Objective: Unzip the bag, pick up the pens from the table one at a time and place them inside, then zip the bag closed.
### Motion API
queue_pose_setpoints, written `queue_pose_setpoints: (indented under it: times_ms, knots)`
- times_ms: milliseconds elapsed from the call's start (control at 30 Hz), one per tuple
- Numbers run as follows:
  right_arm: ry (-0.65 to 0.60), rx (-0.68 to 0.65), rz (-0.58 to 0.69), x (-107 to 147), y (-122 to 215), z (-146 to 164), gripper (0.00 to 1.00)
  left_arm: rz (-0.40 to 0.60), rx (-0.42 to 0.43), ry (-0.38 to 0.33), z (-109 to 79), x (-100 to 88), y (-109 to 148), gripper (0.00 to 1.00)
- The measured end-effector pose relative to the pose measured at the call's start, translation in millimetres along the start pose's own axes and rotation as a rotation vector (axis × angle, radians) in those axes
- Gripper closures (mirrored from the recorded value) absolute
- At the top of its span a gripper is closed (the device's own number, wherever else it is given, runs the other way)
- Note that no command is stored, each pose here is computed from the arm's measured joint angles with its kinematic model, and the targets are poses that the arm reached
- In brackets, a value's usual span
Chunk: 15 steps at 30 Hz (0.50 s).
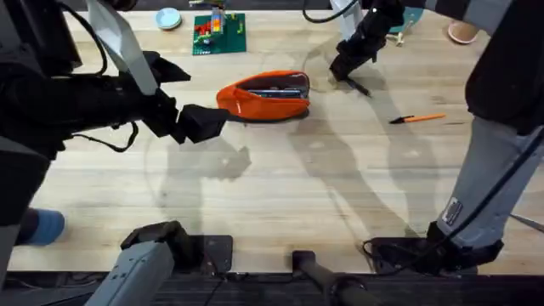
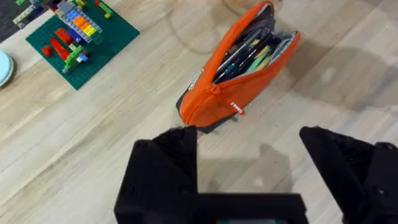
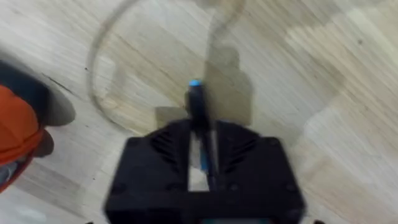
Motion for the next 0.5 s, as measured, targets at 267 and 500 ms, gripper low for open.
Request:
queue_pose_setpoints:
  times_ms: [267,500]
  knots:
    - [0.004,0.008,-0.006,-2.3,1.3,-1.2,0.956,0.0,0.0,0.0,0.0,0.0,0.0,0.008]
    - [0.002,-0.011,0.024,-3.3,5.5,-1.6,0.963,0.0,0.0,0.0,0.0,0.0,0.0,0.008]
Point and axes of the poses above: each hand's point on the last joint's axis, 136 mm out from that joint toward the fingers, its own y axis back along the fingers, its own z axis along the line the jaws close on, x = y × z, the point moved 7 cm from there along y, back along the fingers, and after that the axes turned 8 degrees about y, right-handed, at the moved point
